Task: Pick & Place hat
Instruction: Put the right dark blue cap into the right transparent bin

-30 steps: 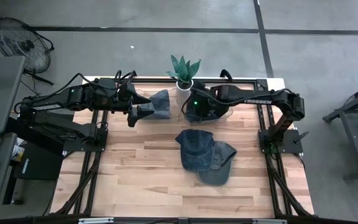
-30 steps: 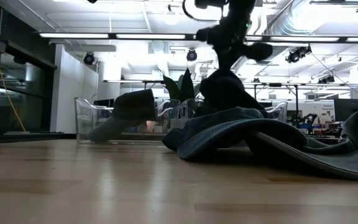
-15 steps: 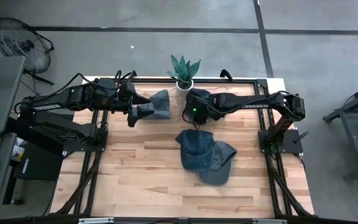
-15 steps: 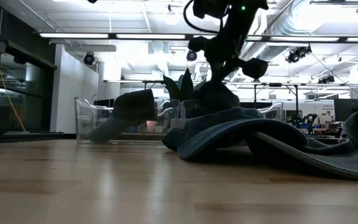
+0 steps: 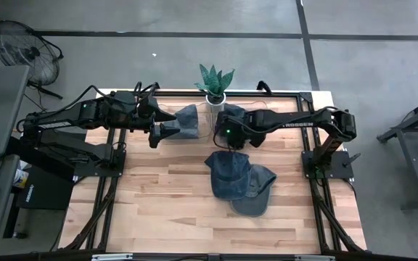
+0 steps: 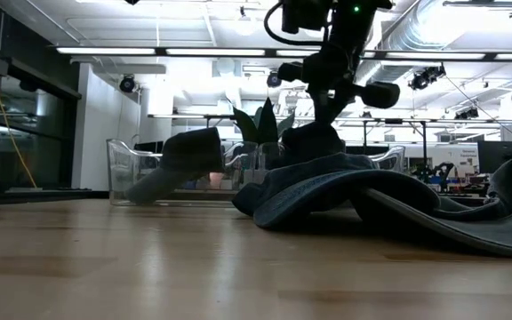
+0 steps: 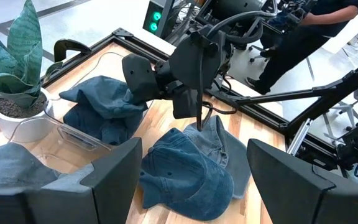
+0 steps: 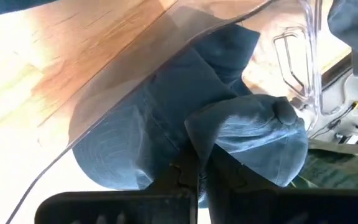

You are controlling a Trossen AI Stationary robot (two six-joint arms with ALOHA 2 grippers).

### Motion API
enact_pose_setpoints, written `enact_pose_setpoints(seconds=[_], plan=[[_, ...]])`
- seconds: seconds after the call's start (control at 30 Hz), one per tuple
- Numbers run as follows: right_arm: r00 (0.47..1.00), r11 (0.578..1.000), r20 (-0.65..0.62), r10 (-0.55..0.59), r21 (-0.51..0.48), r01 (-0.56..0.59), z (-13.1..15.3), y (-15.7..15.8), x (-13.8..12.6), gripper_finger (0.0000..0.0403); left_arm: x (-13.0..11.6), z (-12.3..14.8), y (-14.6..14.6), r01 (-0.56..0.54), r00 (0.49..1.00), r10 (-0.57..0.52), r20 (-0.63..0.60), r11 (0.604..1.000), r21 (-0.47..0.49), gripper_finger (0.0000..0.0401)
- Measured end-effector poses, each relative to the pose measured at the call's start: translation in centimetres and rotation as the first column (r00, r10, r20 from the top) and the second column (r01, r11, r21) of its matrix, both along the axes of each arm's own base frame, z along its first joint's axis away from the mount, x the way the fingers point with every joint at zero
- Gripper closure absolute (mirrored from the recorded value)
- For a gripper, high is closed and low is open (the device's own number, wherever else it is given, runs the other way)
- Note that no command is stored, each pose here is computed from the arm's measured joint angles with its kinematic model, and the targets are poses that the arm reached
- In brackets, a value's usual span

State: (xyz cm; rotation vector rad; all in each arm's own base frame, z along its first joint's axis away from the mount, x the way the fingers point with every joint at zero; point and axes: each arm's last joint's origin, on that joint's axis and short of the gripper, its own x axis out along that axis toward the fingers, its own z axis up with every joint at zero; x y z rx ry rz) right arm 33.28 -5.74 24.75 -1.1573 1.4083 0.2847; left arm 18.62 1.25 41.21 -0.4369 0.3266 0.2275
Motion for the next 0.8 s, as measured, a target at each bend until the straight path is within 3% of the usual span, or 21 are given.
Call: enact_pose_setpoints(seconds=[0.3, 0.43, 0.67, 0.8], plan=[[0.997, 0.998, 0.035, -0.068, 0.019, 0.067, 0.01, 0.0, -0.01, 0.039, 0.0, 0.0, 0.01, -0.002, 1.0, 0.002, 0.0, 1.0, 0.001, 0.0113], [0.985, 0.987, 0.08, -0.153, 0.068, 0.148, -0.01, 0.05, 0.01, 0.0377, 0.0, 0.0, 0.01, -0.003, 1.0, 0.003, 0.0, 1.0, -0.002, 0.0113], [0.928, 0.939, 0.167, -0.335, 0.142, 0.313, 0.01, 0.05, 0.1, 0.035, 0.0, 0.0, 0.01, -0.004, 1.0, 0.004, 0.001, 1.0, -0.005, 0.0113], [0.862, 0.886, 0.222, -0.456, 0.204, 0.416, 0.05, 0.04, 0.21, 0.0325, 0.0, 0.0, 0.0, -0.004, 1.0, 0.004, 0.001, 1.0, -0.005, 0.0113]])
